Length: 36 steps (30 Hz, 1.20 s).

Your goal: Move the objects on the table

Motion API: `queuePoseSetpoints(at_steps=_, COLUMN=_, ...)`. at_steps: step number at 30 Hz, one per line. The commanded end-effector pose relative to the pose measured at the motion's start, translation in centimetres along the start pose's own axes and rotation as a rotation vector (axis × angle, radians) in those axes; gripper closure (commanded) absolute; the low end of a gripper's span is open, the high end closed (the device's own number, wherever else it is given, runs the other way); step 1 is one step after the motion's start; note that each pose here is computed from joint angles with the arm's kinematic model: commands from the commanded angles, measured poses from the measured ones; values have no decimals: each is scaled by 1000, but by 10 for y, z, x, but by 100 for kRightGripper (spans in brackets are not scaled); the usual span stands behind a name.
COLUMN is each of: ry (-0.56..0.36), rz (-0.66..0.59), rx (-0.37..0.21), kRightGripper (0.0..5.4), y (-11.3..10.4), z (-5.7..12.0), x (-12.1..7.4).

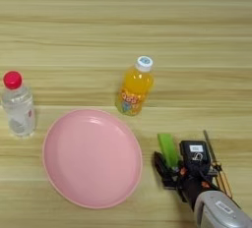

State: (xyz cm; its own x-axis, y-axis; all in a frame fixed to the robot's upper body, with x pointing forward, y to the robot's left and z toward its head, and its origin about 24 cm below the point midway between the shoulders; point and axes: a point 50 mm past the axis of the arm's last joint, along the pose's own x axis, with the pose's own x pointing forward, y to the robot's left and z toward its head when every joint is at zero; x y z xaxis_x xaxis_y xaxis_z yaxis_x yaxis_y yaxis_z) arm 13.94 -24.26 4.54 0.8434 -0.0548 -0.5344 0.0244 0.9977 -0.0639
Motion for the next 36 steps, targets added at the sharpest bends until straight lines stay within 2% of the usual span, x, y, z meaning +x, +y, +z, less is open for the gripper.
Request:
queuePoseSetpoints(at_steps=1, ry=-92, rz=-19, rx=-42, kRightGripper=119, y=-3, z=18, x=-3)
queuePoseSetpoints(at_steps=10, ry=-113, rz=-24, rx=-51, kRightGripper=5, y=-4, z=24, x=-6)
queuePoseSetpoints(at_steps=21, ry=-140, rz=-93, rx=-66, kRightGripper=5, y=-22, z=31, x=-16)
queuePoseSetpoints(at_steps=30, ry=-120, rz=-193, rx=-81, kRightGripper=5, y=-52, z=27, x=-34)
queuePoseSetpoints(at_steps=36, ry=-87, rz=-231, rx=-76, kRightGripper=5, y=-63, z=17, x=-37)
